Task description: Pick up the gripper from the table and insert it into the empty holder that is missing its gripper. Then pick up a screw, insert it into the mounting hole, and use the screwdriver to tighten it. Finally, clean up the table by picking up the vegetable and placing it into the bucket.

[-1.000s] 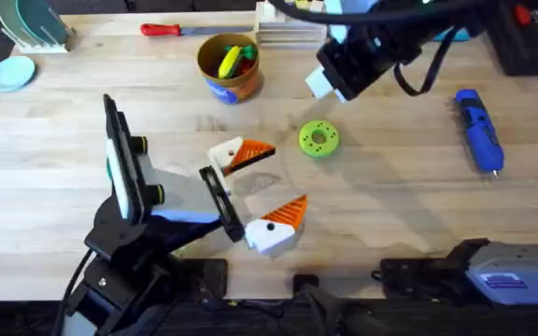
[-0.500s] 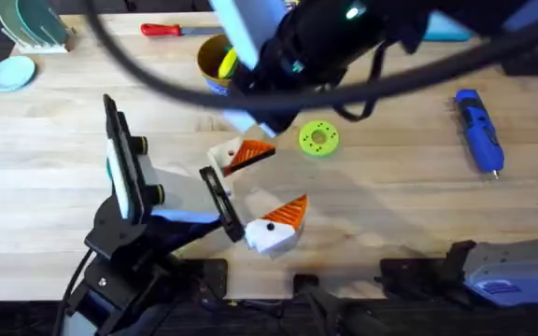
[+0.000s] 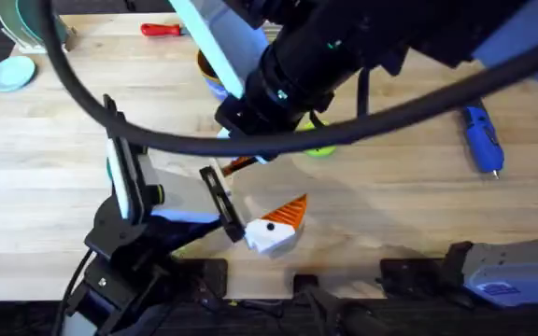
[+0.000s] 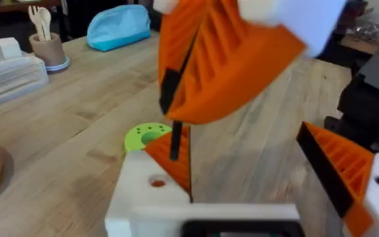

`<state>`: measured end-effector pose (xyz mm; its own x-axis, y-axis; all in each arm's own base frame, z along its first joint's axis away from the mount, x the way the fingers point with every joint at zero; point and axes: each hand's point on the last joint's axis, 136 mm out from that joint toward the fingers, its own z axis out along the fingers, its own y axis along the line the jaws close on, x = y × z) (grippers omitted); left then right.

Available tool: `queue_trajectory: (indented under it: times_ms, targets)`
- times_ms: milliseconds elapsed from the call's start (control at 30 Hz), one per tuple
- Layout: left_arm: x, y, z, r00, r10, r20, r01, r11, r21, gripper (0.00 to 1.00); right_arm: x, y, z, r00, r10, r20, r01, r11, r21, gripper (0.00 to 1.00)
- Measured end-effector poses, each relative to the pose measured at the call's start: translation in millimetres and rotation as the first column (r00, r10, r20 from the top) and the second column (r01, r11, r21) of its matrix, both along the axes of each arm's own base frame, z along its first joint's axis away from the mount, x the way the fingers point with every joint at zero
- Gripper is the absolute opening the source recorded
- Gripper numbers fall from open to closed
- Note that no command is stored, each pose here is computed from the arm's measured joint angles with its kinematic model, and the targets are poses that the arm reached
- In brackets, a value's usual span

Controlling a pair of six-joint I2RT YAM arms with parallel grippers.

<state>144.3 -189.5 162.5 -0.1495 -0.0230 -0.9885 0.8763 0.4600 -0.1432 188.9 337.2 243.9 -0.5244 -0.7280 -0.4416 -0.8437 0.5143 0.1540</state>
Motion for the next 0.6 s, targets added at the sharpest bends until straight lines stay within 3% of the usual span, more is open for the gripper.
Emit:
queue_trajectory:
  times_ms: [367, 600]
  targets:
    - [0.0, 0.0, 0, 1.0, 0.0, 0.0, 0.0, 1.0, 0.0, 0.993, 2, 0, -1, 1.0, -0.007, 0.005, 0.007, 1.0, -0.005, 0.005]
    - [0.0, 0.0, 0, 1.0, 0.0, 0.0, 0.0, 1.0, 0.0, 0.993, 5, 4, -20, 1.0, -0.008, -0.024, 0.007, 0.999, -0.051, 0.005]
